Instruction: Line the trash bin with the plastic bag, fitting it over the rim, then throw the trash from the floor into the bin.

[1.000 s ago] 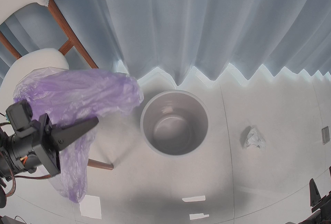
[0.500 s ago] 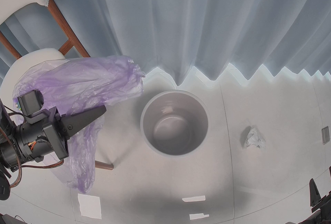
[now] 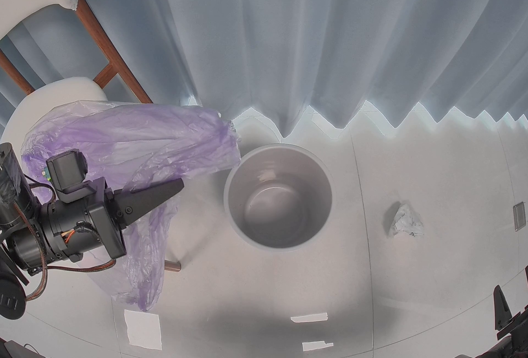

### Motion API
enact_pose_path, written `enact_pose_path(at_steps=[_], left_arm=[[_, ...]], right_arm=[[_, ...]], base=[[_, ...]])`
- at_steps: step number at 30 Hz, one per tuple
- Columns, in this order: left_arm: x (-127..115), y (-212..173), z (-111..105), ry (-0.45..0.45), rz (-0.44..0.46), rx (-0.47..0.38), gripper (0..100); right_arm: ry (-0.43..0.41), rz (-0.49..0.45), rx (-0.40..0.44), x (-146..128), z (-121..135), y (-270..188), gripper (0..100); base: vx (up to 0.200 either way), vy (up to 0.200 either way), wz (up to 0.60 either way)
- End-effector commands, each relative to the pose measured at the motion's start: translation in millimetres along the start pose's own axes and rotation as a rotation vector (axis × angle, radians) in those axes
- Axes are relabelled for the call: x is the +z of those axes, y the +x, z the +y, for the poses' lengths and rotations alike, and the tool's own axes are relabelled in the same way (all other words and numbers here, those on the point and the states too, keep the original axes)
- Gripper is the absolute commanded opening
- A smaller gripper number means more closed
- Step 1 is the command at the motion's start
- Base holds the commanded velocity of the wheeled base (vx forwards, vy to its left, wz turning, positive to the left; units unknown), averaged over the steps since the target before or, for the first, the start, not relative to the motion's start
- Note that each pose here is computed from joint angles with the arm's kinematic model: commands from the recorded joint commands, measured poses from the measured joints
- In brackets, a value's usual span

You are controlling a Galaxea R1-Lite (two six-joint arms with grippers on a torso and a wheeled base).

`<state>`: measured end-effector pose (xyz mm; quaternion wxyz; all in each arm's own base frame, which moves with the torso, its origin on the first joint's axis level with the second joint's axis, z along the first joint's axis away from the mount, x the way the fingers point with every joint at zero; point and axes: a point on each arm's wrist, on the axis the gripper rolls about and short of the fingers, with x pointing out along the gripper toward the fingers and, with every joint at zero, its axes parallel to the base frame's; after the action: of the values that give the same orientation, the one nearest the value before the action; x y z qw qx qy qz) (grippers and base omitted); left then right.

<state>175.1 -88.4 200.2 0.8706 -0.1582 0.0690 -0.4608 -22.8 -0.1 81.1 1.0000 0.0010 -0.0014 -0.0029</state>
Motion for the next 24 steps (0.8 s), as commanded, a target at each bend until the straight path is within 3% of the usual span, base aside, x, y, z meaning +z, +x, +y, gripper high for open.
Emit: enact_pose_path(at_steps=[1, 10, 19, 24], left_arm=[[-2.1, 0.9, 1.0, -0.005, 0.009, 0.001, 0], [-9.5, 3.2, -5.3, -0.014, 0.038, -0.034, 0], [-17.6, 6.9, -29.0, -0.003, 0.061, -0.159, 0], [-12.3, 8.2, -33.4, 0.03, 0.002, -0.196, 0]], right_arm=[[0.0, 0.0, 0.0, -5.3, 0.0, -0.1, 100], [0.001, 0.001, 0.0, -5.2, 0.0, 0.1, 100], [0.001, 0.0, 0.0, -5.3, 0.0, -0.1, 100], [0.001, 0.0, 0.0, -5.3, 0.0, -0.1, 100]], base=[[0.0, 0.0, 0.0], [0.0, 0.0, 0.0], [0.0, 0.0, 0.0], [0.0, 0.0, 0.0]])
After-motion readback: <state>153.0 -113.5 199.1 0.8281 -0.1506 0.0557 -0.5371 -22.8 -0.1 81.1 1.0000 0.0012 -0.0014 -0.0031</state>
